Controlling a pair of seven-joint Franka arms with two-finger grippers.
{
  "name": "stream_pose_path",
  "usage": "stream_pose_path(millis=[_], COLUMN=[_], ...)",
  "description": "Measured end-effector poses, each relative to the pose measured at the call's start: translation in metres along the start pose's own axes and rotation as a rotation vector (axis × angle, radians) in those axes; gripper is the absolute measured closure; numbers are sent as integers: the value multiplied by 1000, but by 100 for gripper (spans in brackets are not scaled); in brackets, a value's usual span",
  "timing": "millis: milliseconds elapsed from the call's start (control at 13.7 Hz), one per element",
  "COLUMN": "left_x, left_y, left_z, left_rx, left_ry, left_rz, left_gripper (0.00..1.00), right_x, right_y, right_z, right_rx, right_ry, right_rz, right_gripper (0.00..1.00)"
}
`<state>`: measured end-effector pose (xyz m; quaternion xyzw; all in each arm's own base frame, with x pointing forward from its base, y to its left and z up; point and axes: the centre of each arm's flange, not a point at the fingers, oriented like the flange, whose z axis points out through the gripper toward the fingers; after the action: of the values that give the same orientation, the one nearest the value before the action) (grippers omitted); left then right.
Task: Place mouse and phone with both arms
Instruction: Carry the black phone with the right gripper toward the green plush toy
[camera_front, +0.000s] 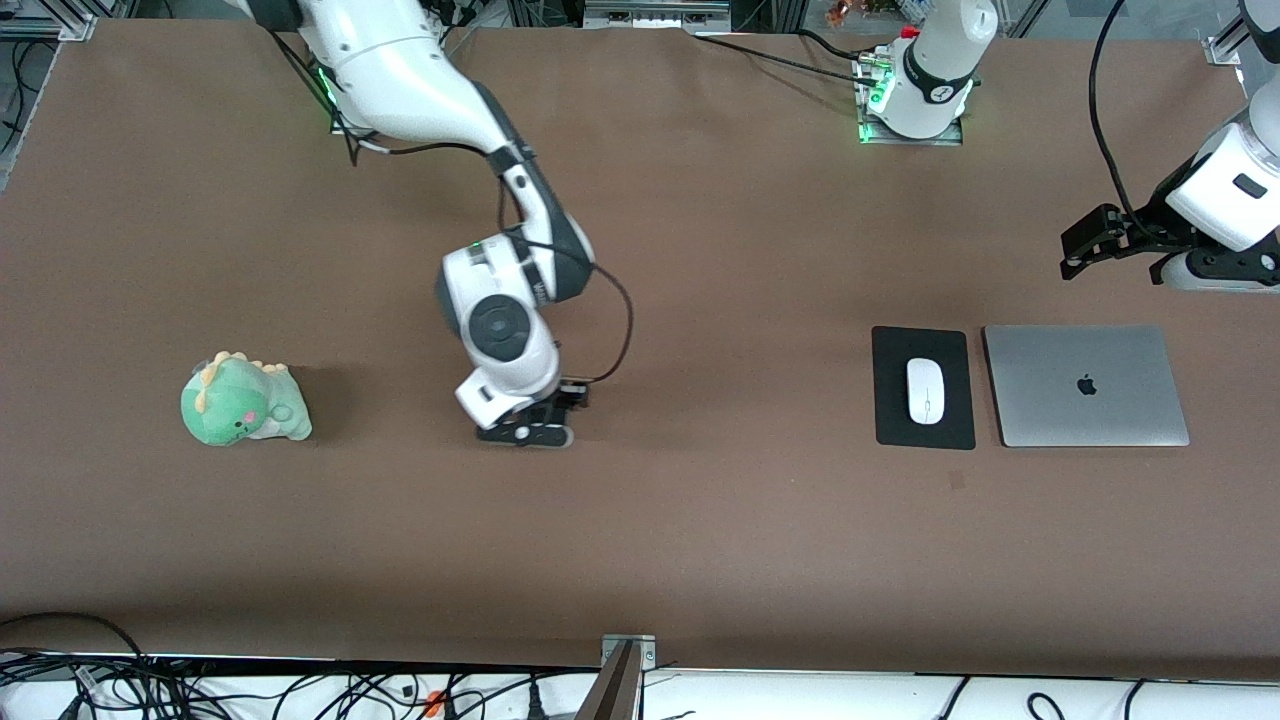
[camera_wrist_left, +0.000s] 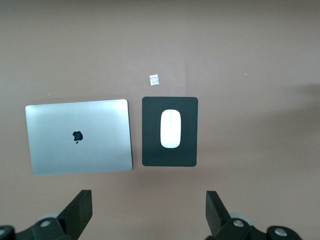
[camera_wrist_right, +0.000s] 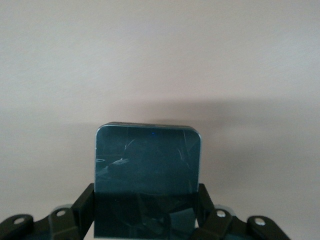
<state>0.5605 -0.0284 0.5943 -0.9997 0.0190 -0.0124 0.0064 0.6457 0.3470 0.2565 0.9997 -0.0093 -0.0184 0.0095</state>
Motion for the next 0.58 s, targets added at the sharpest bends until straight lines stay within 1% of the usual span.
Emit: stream_pose_path(millis=[146,292,438,584], left_x=[0,0,0,0], left_y=[4,5,5,5], left_z=[0,0,-1,-1], left_rx=[0,0,0,0], left_ry=[-1,-1,1,1], left_rz=[6,6,6,7], left_gripper=[0,0,0,0], right_x=[19,32,35,28], right_y=[52,108,155,189], right_z=[-9,0,20,44], right_rx=[-4,-16,-39,-54], right_ry=[-31,-55,-63,-67], right_rz=[-56,-85,-104,-95], right_gripper=[19,19,19,19])
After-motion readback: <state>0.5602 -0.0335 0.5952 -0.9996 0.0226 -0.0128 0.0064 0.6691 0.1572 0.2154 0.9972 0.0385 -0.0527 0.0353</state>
